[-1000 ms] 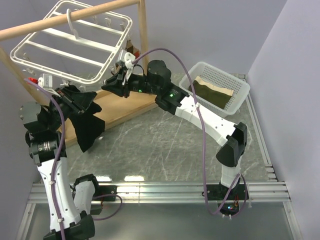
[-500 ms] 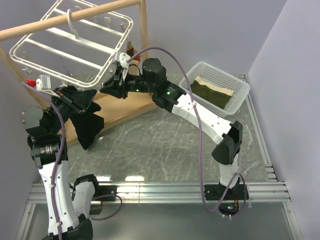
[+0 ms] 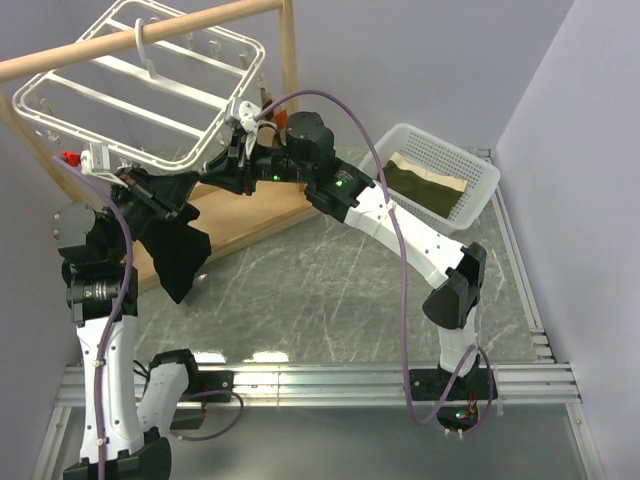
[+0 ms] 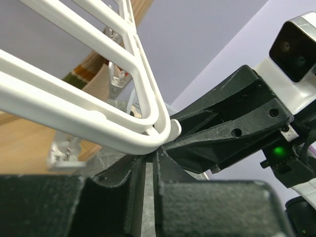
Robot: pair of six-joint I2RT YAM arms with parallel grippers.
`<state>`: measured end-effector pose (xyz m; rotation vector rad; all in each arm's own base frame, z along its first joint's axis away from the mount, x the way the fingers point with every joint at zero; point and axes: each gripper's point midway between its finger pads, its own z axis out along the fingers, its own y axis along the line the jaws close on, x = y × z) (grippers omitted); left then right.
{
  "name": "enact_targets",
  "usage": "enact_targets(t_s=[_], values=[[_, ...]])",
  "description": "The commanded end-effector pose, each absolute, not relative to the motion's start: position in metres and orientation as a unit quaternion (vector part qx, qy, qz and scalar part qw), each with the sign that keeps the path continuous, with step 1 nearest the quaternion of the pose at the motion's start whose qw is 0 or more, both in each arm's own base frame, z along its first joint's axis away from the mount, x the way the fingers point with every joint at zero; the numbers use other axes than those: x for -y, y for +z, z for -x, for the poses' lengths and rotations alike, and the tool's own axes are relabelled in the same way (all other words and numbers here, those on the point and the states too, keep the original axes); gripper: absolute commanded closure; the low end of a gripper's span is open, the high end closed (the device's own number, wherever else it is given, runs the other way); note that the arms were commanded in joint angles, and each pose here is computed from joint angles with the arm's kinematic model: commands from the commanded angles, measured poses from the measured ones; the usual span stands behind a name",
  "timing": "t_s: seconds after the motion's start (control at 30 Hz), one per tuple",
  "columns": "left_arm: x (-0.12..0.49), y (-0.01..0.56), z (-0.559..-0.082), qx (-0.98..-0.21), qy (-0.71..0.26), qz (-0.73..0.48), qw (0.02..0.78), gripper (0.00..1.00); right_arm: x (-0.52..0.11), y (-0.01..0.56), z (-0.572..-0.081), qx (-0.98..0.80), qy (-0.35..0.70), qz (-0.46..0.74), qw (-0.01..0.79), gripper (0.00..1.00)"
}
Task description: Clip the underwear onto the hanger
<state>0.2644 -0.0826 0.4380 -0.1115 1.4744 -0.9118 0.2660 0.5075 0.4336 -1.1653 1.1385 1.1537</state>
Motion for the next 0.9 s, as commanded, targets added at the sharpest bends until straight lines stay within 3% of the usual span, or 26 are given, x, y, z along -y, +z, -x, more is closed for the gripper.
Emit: enact_targets(t_s=[0.0, 0.13, 0.23, 0.87], values=[[0.075, 0.452, -0.277, -0.624, -0.384, 0.058, 0.678, 0.87, -0.517, 0.419, -0.214, -0.461, 0.543, 0.537, 0.452, 1.00], [0.072, 0.447, -0.284, -0.629, -0.392, 0.084, 0.667, 1.00, -0.518, 0.416, -0.213, -0.462, 0.540, 0.541, 0.449, 1.00], [0.074, 0.449, -0.284, -0.626, -0.403, 0.089, 0.662, 1.00, -0.518, 0.411, -0.215, -0.468, 0.534, 0.544, 0.447, 1.00], [0.073, 0.467, -0.281, -0.590, -0.402, 0.095, 0.694, 0.83, -0.520, 0.406, -0.214, -0.470, 0.527, 0.550, 0.445, 1.00]])
